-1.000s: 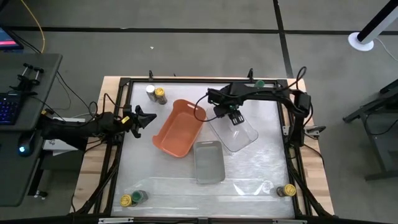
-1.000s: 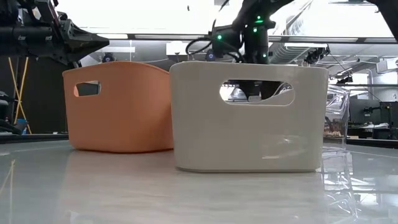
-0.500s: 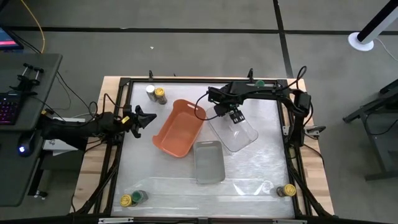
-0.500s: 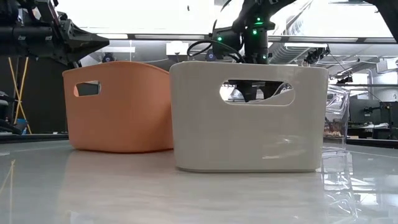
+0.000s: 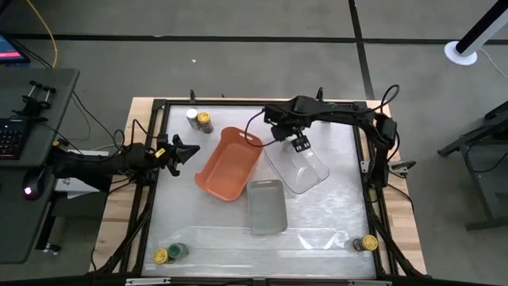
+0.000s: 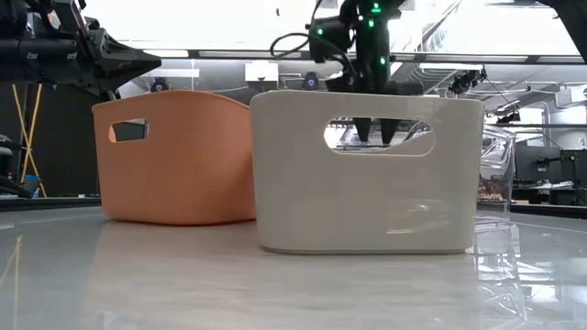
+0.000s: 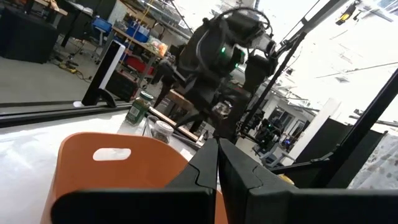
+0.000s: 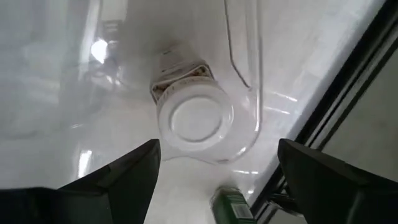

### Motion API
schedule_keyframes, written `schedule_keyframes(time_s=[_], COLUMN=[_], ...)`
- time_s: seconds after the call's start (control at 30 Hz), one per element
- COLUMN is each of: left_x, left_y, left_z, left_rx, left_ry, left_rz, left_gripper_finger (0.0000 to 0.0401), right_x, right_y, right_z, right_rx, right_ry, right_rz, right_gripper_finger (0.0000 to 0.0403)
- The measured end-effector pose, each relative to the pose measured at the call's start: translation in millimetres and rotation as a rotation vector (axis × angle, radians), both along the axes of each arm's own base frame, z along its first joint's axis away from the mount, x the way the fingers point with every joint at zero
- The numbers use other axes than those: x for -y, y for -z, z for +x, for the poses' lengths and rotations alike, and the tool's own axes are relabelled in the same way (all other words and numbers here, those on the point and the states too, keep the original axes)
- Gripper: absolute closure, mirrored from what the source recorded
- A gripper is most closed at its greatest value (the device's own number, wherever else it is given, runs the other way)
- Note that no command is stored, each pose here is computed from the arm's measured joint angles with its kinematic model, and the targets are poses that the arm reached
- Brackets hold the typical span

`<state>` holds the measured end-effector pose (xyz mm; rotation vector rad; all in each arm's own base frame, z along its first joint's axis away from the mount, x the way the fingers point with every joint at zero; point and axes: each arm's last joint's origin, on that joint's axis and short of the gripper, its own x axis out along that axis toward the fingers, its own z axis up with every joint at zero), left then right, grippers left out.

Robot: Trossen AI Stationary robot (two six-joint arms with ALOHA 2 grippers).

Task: Sort spices by type
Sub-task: Put the right white seasoning bottle into the transparent bin, then put the white seasoning bottle into the transparent bin

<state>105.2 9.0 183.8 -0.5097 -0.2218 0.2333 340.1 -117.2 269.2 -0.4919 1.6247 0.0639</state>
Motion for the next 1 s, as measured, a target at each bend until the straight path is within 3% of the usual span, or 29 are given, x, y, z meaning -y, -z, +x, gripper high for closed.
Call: schedule_keyframes(time_s=[0.2, 0.37, 0.63, 0.73, 1.0], left_x=[0.0, 0.0, 0.0, 0.0, 0.0], left_y=[0.0, 0.1, 0.0, 0.0, -3.4], left_z=[0.0, 0.0, 0.0, 0.0, -0.6], left_rx=[0.000, 0.000, 0.000, 0.000, 0.042], left_ry=[0.000, 0.000, 0.000, 0.000, 0.002], left_rz=[0.000, 0.000, 0.000, 0.000, -0.015], left_gripper_finger=[0.0400, 0.0400, 0.0400, 0.0400, 0.0400], right_x=[9.6, 20.7, 24.1, 20.1, 17.8], right_y=[-31.1, -52.8, -68.1, -70.2, -70.4], right_z=[2.2, 8.7, 26.0, 30.9, 28.8], right_rx=[0.135, 0.339, 0.637, 0.677, 0.660], right_ry=[0.100, 0.223, 0.363, 0.341, 0.359], right_rz=[0.062, 0.149, 0.464, 0.541, 0.557], right_gripper_finger=[0.0081, 0.0080, 0.0080, 0.0080, 0.0098])
